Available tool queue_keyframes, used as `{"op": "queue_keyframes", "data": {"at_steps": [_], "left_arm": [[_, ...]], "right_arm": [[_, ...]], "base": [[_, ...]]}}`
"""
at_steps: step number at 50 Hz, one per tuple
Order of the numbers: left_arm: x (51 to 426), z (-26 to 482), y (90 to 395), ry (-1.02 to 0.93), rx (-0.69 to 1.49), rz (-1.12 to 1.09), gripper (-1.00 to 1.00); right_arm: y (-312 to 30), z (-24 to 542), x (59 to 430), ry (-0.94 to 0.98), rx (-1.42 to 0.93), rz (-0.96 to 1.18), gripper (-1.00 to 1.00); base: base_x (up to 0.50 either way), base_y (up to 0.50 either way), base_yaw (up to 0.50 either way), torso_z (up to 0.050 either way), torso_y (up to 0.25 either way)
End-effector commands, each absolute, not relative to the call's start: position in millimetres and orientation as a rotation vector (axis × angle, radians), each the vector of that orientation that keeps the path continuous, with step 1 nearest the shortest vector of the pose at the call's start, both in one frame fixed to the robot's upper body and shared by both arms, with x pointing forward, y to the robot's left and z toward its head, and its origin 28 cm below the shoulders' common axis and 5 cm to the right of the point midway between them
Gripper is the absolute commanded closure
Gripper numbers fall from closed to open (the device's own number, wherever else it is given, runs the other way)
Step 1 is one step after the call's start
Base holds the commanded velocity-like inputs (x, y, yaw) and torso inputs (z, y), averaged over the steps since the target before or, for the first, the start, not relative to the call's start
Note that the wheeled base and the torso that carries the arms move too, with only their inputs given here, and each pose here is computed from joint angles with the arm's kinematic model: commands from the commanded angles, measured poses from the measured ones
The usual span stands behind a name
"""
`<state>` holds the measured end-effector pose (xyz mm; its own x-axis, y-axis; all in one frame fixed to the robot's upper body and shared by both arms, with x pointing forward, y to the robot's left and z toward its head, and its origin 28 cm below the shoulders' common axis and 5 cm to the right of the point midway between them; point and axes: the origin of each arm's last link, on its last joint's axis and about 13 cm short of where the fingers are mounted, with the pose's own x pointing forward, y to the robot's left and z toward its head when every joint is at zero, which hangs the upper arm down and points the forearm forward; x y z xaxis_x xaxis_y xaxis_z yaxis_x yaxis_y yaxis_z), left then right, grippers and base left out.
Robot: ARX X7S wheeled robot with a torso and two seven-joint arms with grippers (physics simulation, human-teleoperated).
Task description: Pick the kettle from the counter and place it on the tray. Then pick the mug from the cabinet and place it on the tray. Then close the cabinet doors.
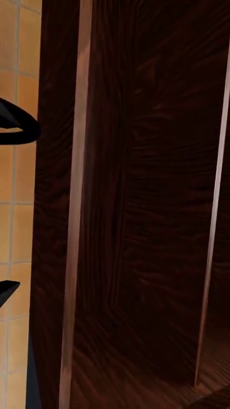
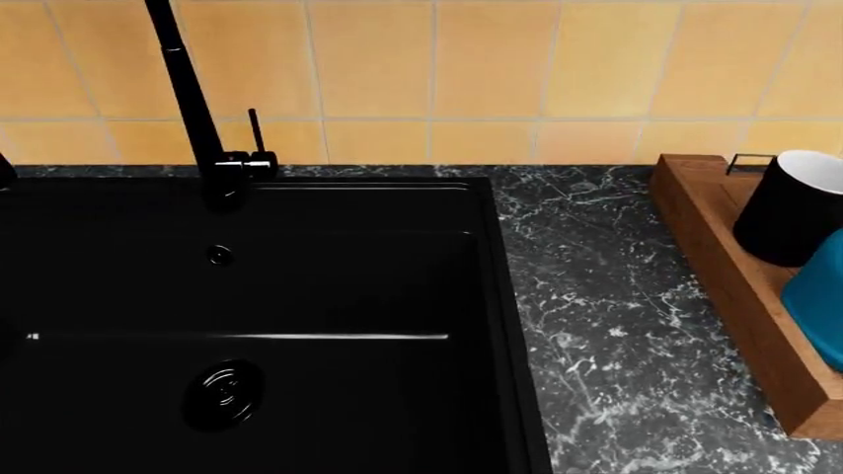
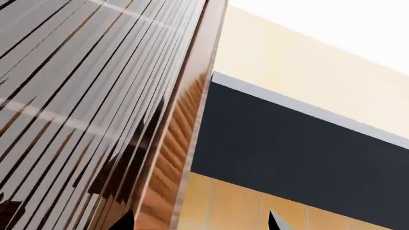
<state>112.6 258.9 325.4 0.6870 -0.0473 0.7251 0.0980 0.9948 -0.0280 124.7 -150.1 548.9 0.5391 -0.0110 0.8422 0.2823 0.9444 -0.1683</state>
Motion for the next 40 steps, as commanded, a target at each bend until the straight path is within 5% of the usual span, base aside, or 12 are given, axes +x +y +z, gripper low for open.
{"op": "queue_keyframes", "data": {"at_steps": [1,40], "left_arm": [[106,324,261,-0.789,-0.046,-0.082,-1.0],[103,323,268,-0.774,-0.037,-0.076,-1.0]], "right_arm": [[-138,576,132,-1.013,-0.248,-0.043,-1.0],[-75,602,191,-0.827,0.004,0.345,-1.0]], "base": [[0.0,0.0,0.0,0.0,0.0],[0.0,0.0,0.0,0.001,0.0]]}}
